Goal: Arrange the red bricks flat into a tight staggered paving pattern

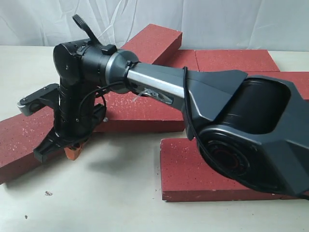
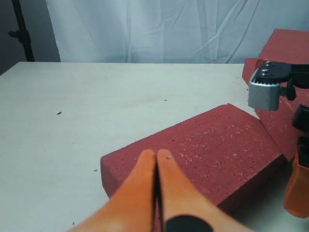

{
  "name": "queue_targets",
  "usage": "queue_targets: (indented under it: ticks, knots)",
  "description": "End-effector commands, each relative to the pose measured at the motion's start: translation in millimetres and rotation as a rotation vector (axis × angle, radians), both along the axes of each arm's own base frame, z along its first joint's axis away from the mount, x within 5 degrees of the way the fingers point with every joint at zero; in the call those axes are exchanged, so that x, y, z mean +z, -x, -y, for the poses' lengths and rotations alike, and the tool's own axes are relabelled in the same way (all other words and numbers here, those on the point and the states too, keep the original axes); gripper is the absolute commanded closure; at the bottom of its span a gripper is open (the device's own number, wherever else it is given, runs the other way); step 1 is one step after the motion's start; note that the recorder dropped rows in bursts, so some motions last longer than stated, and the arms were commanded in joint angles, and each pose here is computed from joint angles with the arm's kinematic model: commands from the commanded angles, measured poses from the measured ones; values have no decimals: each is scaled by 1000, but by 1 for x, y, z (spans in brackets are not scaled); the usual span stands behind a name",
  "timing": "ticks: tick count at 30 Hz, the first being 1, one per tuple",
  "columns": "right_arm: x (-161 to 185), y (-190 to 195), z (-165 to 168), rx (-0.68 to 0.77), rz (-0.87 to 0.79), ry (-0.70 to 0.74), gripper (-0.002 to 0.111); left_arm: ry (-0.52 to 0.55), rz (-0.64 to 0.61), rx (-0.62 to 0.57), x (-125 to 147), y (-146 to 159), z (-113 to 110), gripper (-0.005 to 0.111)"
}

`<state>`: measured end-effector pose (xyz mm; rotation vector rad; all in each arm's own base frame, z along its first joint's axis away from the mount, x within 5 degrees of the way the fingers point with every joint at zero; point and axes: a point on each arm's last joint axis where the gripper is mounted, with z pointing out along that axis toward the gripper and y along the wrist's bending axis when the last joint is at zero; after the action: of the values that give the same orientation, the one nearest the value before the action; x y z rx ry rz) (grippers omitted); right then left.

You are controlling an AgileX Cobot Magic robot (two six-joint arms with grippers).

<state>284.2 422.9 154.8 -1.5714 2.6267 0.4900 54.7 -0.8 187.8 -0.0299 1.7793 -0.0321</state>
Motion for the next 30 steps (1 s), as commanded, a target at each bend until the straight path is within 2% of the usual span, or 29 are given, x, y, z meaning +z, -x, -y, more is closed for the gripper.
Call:
queue_targets:
  ticks: [1, 6, 9, 16, 25, 30]
  knots:
    - [-10, 2, 2, 3, -24, 23, 109, -3, 6, -1, -1, 0, 0, 107]
    - [-18, -7, -9, -79, 47, -85, 109, -3, 6, -1, -1, 0, 0, 107]
    - [-28, -8, -17, -124, 16, -150, 109, -3, 6, -1, -1, 0, 0, 107]
    - [-18, -6, -29, -190, -47, -295, 109, -3, 6, -1, -1, 0, 0, 107]
    - [29, 2, -30, -94, -77, -368, 109, -3, 6, -1, -1, 0, 0, 107]
    - [77, 0, -27, -28, 32, -404, 109, -3, 6, -1, -1, 0, 0, 107]
